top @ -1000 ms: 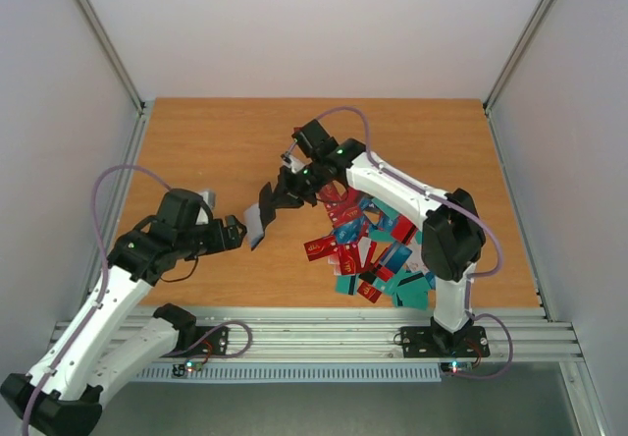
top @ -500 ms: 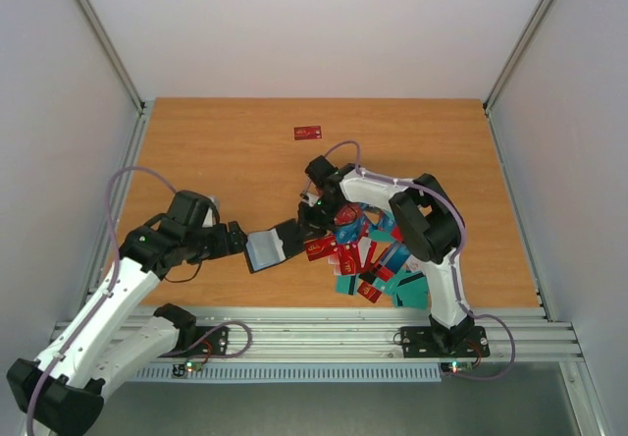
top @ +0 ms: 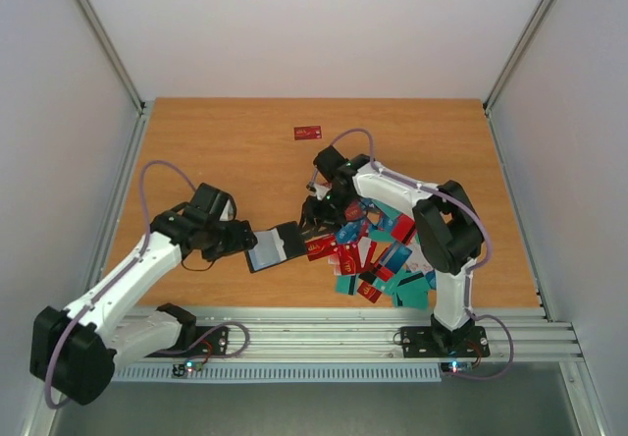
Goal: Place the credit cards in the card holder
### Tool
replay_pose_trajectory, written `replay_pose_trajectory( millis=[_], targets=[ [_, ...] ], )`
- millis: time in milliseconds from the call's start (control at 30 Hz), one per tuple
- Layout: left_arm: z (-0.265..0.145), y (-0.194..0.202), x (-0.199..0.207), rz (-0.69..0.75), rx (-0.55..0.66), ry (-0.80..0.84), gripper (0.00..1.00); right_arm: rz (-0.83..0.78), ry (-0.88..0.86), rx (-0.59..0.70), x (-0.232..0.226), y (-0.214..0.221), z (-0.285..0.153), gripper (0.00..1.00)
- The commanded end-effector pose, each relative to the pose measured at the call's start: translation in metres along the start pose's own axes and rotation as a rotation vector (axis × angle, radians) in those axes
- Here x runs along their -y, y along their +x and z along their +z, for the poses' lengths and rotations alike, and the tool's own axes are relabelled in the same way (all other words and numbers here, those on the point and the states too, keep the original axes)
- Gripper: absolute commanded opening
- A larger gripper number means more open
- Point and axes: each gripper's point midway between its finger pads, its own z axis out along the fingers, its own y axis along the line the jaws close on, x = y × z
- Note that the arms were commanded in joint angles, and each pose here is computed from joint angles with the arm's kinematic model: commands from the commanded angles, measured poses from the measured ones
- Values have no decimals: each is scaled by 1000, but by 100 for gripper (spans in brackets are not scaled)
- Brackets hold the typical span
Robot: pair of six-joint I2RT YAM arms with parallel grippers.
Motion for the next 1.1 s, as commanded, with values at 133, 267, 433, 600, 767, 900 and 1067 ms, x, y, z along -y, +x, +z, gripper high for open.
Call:
replay_pose_trajectory(
  millis=[133,267,433,600,767,900,1067],
  targets=[
    [31,-15,14,15,-31,44,75,-145,9,77,-28,11,-47,43],
    [44,-17,19,28,-59,59,75,-180,-76,63,-43,19,-44,32],
    [59,-17,19,20,-98,55,75,-173,-121,20,-50,21,-26,20],
    [69,-16,20,-3,-122,64,75,-169,-129,-14,-50,15,-6,11],
    [79,-16,23,-5,-148,76,76,-149,-100,-45,-38,10,9,5],
    [86,-17,23,-11,-167,68,77,-140,-62,-70,-25,9,21,3],
    [90,-19,25,-8,-173,71,77,-132,-9,-96,-7,11,33,1]
  ],
)
